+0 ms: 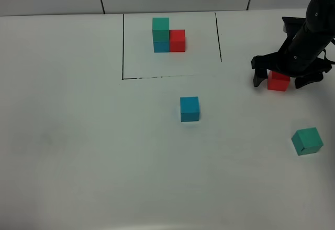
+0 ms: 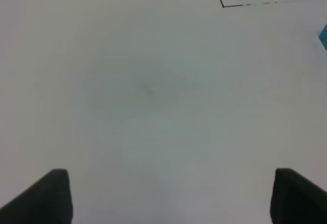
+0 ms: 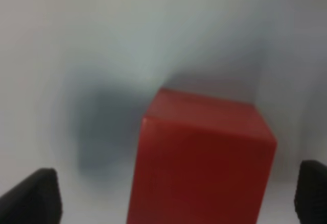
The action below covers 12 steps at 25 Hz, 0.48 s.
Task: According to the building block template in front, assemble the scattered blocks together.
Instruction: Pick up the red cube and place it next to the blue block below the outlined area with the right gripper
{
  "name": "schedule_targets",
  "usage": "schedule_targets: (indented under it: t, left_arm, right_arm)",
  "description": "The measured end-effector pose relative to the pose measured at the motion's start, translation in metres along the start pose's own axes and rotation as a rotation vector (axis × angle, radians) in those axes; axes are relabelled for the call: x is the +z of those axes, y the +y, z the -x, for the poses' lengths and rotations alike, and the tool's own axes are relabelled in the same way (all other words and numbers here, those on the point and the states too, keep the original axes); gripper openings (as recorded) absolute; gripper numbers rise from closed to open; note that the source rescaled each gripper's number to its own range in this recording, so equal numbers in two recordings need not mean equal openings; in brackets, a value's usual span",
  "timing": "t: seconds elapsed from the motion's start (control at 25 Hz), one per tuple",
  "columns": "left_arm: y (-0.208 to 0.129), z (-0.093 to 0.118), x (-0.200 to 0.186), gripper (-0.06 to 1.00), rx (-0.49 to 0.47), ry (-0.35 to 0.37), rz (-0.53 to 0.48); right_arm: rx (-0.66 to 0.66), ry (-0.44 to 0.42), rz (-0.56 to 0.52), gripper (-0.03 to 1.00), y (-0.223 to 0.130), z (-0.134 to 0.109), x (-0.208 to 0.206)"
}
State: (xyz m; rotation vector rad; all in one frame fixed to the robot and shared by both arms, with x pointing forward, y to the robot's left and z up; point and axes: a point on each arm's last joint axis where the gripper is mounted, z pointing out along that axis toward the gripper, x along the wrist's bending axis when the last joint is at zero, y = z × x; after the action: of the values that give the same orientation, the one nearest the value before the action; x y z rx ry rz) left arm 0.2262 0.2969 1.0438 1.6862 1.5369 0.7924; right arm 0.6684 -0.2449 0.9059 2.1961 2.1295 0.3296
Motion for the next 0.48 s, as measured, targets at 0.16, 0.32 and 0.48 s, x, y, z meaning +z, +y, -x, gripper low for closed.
schedule_targets:
  t: [0.16,0.32,0.48]
  left_arm:
    - [0.0,0.0,0.0,0.77,0.0,0.0,0.0]
    - [0.0,0.0,0.0,0.77,0.0,0.0,0.0]
    - [0.0,0.0,0.0,0.77,0.0,0.0,0.0]
  right_arm:
    - [0.0,0.001,0.013,0.66,0.0012,0.0,0.0006]
    - [0.0,0.0,0.02,0.43,0.0018,0.0001,0.0014]
    - [-0.006,-0.006,0.007,0.04,0.0007,0.0007,0.0014]
